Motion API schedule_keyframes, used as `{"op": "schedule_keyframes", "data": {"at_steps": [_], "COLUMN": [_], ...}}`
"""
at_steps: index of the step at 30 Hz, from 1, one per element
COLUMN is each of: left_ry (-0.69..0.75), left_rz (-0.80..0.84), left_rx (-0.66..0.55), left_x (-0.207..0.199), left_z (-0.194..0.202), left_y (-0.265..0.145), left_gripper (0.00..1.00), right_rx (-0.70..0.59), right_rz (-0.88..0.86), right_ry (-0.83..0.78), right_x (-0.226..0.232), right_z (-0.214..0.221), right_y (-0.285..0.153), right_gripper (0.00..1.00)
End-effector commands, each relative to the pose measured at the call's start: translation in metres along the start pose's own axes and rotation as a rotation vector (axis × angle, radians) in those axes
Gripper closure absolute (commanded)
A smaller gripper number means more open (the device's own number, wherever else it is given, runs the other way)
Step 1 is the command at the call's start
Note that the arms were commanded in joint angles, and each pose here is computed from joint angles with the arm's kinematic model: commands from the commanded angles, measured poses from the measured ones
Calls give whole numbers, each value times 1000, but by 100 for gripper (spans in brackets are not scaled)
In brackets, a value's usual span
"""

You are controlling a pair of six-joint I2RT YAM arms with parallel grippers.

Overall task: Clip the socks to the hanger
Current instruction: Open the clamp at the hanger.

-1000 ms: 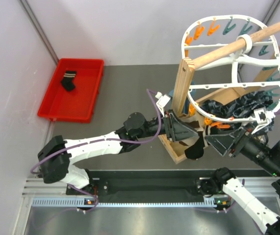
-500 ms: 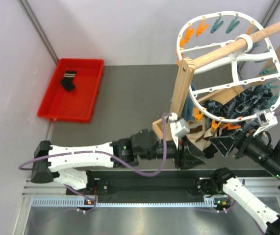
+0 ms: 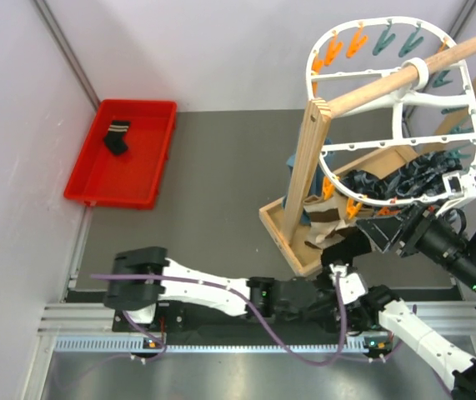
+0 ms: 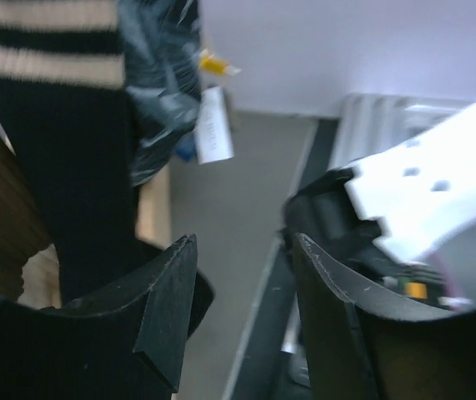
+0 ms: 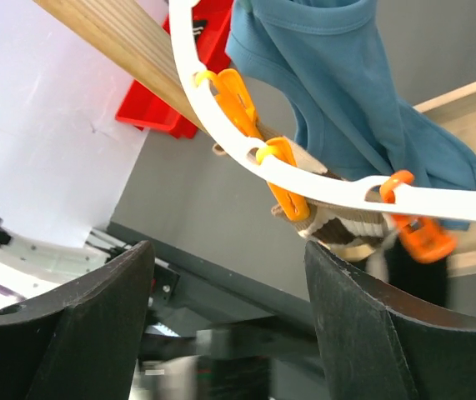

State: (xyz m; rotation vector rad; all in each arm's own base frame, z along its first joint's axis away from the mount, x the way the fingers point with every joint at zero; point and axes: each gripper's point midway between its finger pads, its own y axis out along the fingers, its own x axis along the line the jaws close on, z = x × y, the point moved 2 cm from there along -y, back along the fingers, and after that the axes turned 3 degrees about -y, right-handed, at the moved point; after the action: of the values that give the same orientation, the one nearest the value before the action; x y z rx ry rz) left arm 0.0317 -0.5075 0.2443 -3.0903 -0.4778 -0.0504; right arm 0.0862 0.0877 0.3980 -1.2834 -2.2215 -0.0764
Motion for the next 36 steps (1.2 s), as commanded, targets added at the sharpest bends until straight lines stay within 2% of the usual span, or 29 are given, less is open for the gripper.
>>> {"op": "schedule_keyframes", "data": {"at_steps": [1,8,11,13,17,19,24,25,27,36], "left_ry": [55,85,92,90,88,90,86,80,69,22], "left_rz": [-206,-419,-483,-526,-587,-611,-613,-606,-593,-555], "left_rx": [-127,-106,-78,-54,-47,-39,-49,-52,-58,-77], "left_x": [43,106,129,142,167,176,180,180,178,171], "left_z": [-33,-21,-13,-9,-9,-9,-17,-18,-21,-28], "left_y": [27,55,61,64,61,58,50,50,49,47], "left_gripper": [45,42,42,41,41,41,41,41,41,41], "right_rx": [-64,-88,-107,-132,-143,-140,-192,-184,-241,-287], "right_rz": [-42,-29,43,158,363,431,475,492,472,437], "right_ry": [19,-4,-44,-89,-187,-215,-243,-250,-252,-277], "right_x": [13,16,5,-14,-49,-62,-74,-80,-79,-84], "right_z": [-20,-30,-35,-39,-40,-39,-39,-34,-38,-33], "right_y": [-5,-18,-28,-37,-53,-55,-51,-44,-41,-13], "right_gripper": [29,29,29,30,43,45,46,44,43,44]}}
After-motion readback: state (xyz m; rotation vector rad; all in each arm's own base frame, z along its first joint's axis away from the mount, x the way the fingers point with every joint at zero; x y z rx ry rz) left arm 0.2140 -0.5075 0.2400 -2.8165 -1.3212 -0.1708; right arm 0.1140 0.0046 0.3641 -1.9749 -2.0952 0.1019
